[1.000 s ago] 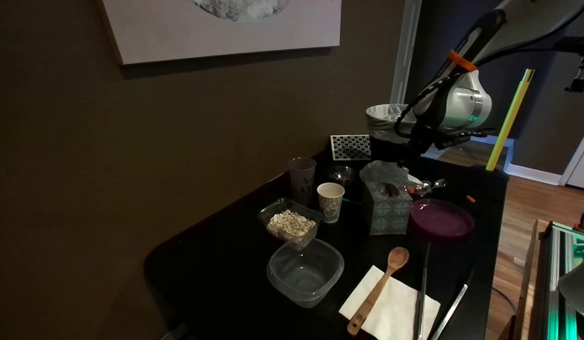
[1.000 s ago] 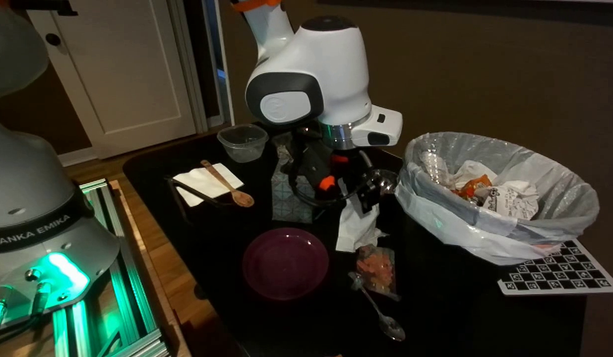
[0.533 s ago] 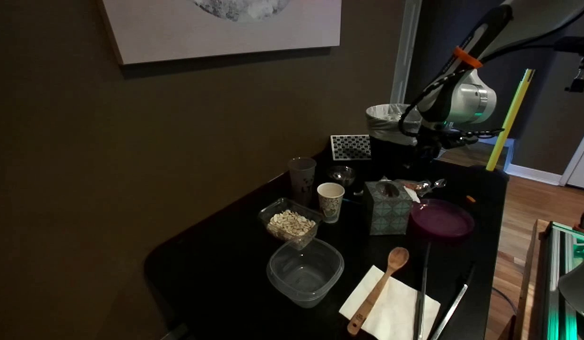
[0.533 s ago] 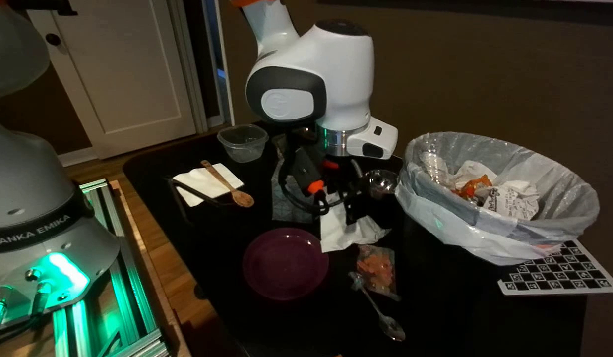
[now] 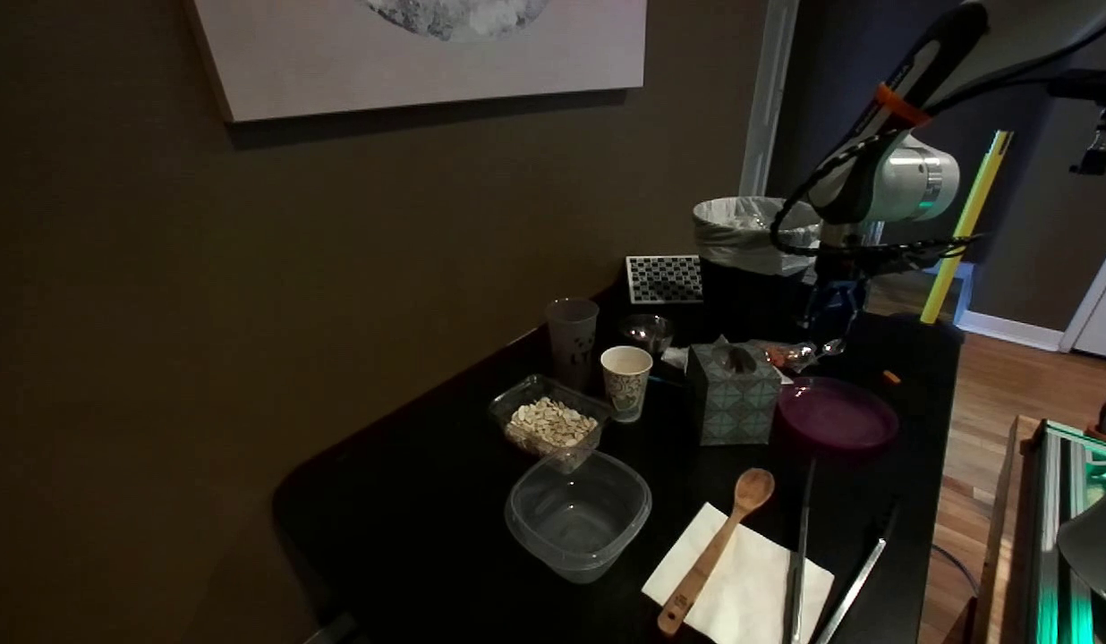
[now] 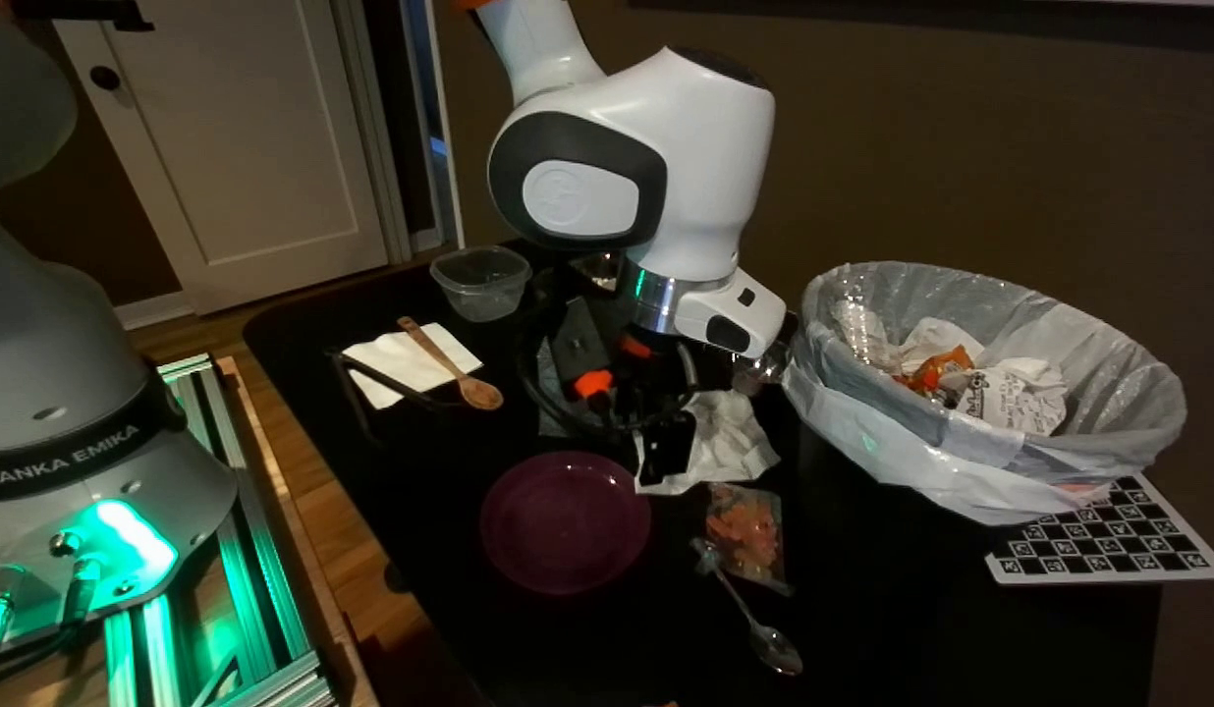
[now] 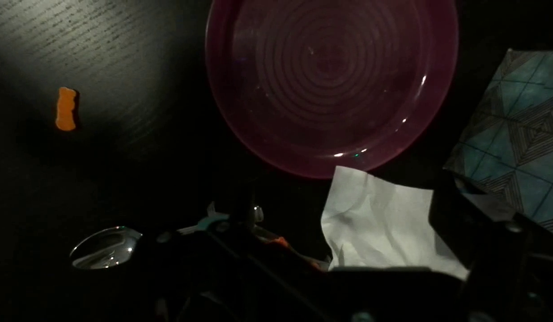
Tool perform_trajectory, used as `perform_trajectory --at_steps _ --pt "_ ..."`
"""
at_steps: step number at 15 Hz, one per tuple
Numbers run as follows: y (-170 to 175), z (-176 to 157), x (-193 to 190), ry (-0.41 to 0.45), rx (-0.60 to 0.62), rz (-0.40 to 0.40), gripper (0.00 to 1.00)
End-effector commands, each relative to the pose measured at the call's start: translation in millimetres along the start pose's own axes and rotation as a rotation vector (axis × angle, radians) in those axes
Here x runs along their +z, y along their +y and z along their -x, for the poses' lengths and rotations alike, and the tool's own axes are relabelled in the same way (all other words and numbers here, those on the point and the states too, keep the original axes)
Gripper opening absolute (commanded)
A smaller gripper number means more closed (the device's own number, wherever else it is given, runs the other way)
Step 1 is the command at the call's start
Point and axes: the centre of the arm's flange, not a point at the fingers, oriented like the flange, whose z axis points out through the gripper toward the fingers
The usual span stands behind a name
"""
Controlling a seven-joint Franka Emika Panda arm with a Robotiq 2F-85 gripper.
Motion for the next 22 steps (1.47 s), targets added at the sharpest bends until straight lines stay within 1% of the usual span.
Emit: perform_trajectory --at_steps 1,5,9,14,18,22 --pt "-14.0 11.2 -23.3 -0.007 -0.040 0.001 1.00" --pt "-28.2 26.4 -52.8 0.017 -0.123 0.024 1.00" --pt "-33.2 42.6 -82.1 0.079 -0.182 0.044 1.00" --pt "-38.8 59.9 -114.8 0.153 -0.214 0.063 1.00" --pt "-41.0 69.0 -137.9 0.208 -0.231 0.094 1.00" --pt "-44.6 79.5 -157.8 0.267 -0.242 0.097 1.00"
